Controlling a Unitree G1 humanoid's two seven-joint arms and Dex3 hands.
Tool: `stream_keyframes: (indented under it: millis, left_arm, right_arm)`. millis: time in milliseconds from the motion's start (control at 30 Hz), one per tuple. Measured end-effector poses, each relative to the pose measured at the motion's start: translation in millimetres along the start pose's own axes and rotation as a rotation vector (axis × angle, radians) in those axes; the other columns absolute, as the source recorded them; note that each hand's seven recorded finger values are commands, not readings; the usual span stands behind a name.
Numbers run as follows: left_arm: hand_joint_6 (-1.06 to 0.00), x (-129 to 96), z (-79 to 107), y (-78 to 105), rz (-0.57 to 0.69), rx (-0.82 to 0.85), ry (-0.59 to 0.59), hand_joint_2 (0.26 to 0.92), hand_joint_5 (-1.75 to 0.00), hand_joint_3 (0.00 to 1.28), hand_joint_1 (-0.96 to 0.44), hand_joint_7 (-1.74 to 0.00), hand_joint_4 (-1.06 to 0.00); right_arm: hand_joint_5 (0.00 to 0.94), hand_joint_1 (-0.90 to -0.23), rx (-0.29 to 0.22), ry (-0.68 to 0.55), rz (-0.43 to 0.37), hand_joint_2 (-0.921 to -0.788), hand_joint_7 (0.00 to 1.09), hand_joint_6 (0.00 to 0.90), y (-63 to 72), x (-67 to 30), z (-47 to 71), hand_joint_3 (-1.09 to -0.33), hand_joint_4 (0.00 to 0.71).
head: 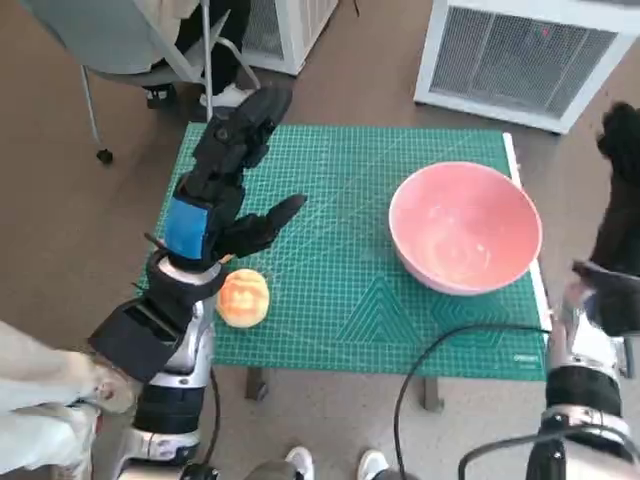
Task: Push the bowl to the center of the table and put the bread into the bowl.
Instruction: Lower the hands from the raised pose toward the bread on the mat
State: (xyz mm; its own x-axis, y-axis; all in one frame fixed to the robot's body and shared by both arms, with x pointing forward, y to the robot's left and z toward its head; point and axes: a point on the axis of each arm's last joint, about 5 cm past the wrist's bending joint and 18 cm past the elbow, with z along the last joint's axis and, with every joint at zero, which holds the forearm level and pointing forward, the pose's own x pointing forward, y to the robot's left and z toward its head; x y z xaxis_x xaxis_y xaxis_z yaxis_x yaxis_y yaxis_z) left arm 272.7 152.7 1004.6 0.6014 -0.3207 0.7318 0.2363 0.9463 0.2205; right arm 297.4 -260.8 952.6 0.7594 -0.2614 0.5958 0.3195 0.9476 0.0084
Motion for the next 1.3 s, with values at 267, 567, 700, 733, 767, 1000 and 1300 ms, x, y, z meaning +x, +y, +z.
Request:
stream_keyframes:
  millis: [267,567,700,733,767,1000,1300]
  left_arm:
    - [-0.20,0,0.0,0.5,0.002,0.000,0.000,0.921,0.00,0.29,-0.30,-0.42,-0.30]
    - [-0.20,-1,-1.2,3.0,0.012,0.001,0.009,0.921,0.00,0.29,-0.30,-0.42,-0.30]
    - [-0.20,-2,-1.3,3.4,0.011,0.003,0.011,0.921,0.00,0.29,-0.29,-0.42,-0.30]
    - [-0.20,-2,-1.3,3.5,0.011,0.003,0.011,0.921,0.00,0.29,-0.29,-0.42,-0.30]
    - [-0.20,-2,-1.3,3.6,0.011,0.003,0.011,0.921,0.00,0.29,-0.30,-0.42,-0.30]
    - [-0.20,-2,-0.9,5.4,0.011,0.011,0.012,0.921,0.00,0.29,-0.30,-0.42,-0.30]
    - [-0.20,-2,-0.8,6.3,0.013,0.015,0.013,0.921,0.00,0.29,-0.30,-0.41,-0.29]
  right_arm:
    - [0.022,-0.498,-0.009,0.211,-0.026,-0.921,0.59,0.027,-5.8,-15.6,-18.0,-0.832,0.274]
    - [0.003,-0.442,0.047,0.448,-0.047,-0.921,0.47,0.060,-3.3,-29.7,-33.4,-0.833,0.214]
    - [0.006,-0.434,0.092,0.522,-0.061,-0.921,0.47,0.072,2.8,-35.9,-38.6,-0.813,0.216]
    - [0.006,-0.435,0.101,0.535,-0.062,-0.921,0.47,0.076,4.8,-37.3,-39.6,-0.806,0.217]
    - [0.006,-0.432,0.110,0.548,-0.062,-0.921,0.47,0.080,7.1,-38.7,-40.5,-0.803,0.217]
    - [0.004,-0.418,0.152,0.608,-0.030,-0.921,0.50,0.077,25.8,-42.8,-44.0,-0.827,0.210]
    - [0.027,-0.429,0.213,0.628,-0.008,-0.921,0.58,0.078,53.3,-35.1,-40.9,-0.854,0.268]
